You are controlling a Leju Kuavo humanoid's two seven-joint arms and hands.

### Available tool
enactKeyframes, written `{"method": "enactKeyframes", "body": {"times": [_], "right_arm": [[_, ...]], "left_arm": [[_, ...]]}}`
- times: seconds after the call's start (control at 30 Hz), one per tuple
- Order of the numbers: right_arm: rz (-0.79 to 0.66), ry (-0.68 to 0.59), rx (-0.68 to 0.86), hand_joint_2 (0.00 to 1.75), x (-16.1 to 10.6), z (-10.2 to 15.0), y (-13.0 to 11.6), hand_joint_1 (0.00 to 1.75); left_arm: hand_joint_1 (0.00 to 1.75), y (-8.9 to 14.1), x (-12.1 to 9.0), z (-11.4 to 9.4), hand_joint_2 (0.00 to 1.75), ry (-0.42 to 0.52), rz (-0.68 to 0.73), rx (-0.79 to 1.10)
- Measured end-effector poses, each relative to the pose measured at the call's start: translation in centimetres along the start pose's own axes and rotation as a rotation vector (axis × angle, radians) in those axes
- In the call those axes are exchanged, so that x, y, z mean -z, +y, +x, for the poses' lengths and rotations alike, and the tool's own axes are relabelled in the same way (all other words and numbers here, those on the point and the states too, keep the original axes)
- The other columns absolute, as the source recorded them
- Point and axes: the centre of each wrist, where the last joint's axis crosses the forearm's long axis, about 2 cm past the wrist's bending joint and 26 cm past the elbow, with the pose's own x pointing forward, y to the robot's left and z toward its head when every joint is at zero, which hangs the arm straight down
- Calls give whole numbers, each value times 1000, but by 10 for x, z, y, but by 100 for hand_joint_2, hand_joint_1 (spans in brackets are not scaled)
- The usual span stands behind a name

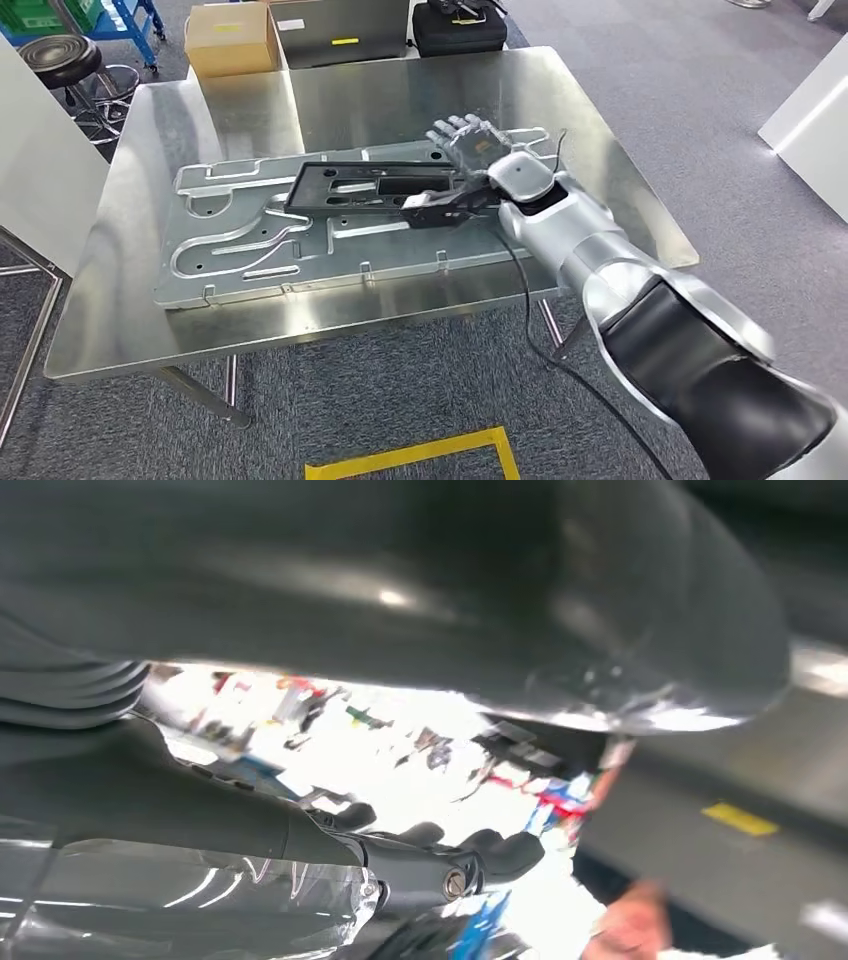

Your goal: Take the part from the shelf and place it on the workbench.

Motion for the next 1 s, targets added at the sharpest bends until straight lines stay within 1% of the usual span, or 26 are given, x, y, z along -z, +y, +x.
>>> {"method": "enactKeyframes", "body": {"times": [0.13,0.23,0.37,0.47,0.53,0.57,0.6,0.63,0.7,0.77,0.8,0.83,0.87,0.9,0.93,1.0], "right_arm": [[-10,87,-44,0,-9,-49,-10,0],[-20,133,-82,0,-22,-98,-23,0],[-6,178,-122,0,-52,-164,-35,0],[-26,238,-133,0,-86,-210,-39,0],[-74,282,-128,0,-114,-235,-31,0],[-111,303,-122,0,-129,-243,-20,0],[-154,325,-115,0,-145,-248,-3,0],[-212,345,-110,0,-162,-248,20,0],[-338,338,-102,0,-195,-230,79,0],[-435,227,-83,0,-219,-185,134,0],[-484,148,-55,0,-225,-157,154,0],[-543,94,-7,44,-230,-128,168,0],[-605,95,49,87,-238,-105,180,0],[-661,161,121,131,-250,-85,193,0],[-691,278,191,175,-267,-73,208,0],[-693,586,372,175,-302,-47,248,0]], "left_arm": [[0,-2,-1,-4,0,11,-7,-18],[0,-2,-1,-7,0,18,-10,-27],[0,-2,-1,-8,0,15,-11,-36],[0,-2,-1,-7,0,7,-12,-39],[0,-2,-1,-6,0,3,-10,-48],[0,-2,-1,-5,0,0,-9,-57],[0,-2,-1,-5,0,-3,-5,-69],[0,-2,-1,-4,0,-9,2,-83],[0,-3,-1,-1,0,-21,19,-117],[0,-5,-1,0,0,-24,33,-143],[0,-7,-2,0,0,-22,39,-151],[0,-8,-2,1,0,-21,42,-156],[0,-10,-2,3,0,-23,45,-159],[0,-11,-2,7,0,-26,47,-162],[0,-13,-2,9,0,-29,45,-164],[0,-17,-3,8,0,-26,41,-162]]}}
